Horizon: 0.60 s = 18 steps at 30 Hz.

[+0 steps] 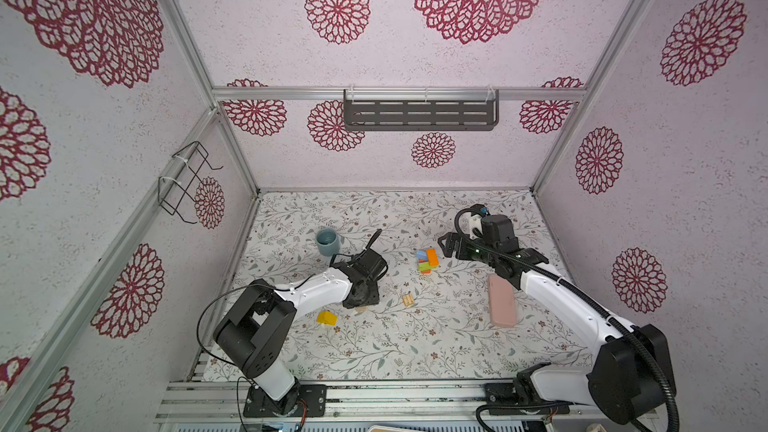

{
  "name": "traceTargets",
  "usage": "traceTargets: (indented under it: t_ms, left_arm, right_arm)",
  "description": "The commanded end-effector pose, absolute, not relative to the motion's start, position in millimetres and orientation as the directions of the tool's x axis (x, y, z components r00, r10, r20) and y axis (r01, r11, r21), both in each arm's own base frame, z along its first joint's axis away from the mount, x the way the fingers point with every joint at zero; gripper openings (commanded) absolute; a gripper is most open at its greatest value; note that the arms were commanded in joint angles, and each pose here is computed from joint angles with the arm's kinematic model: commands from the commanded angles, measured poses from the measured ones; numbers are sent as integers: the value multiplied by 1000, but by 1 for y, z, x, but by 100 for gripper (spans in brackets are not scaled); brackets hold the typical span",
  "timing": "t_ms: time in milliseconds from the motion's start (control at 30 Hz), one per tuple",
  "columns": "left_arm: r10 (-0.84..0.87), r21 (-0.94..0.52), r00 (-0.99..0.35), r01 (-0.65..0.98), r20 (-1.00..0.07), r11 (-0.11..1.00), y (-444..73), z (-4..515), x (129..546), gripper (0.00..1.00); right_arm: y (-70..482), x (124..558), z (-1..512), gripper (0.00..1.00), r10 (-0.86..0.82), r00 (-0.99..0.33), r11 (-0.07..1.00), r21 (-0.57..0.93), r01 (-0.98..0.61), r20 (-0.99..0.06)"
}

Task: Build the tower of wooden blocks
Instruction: 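Close the left gripper on the long light beech wood block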

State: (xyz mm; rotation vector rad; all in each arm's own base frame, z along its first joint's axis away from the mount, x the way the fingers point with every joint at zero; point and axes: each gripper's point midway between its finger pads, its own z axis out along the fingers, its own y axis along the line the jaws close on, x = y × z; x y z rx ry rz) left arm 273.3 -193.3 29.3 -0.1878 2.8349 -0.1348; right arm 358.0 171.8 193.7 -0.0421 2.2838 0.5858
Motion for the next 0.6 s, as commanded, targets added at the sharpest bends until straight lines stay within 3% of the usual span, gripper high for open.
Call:
traceTargets:
  t_ms: [0,167,367,567]
  left_arm:
    - [-139,-57,-948,-128,-286,990,-185,27,271,58]
    - [-148,-49,-940,-140,-307,989,-180,36,273,60]
    - [-140,-46,-945,-132,-295,990,-182,34,272,51]
    - [-144,-60,-948,-133,-283,989,-185,27,271,50]
  right_arm:
    - [174,363,205,97,142,-688,888,398,-229,-711]
    - [175,363,203,97,141,-694,886,403,-230,-706]
    - [176,363,203,97,140,-695,884,405,-233,-705]
    - [176,362,202,97,138,-695,886,402,-232,-705]
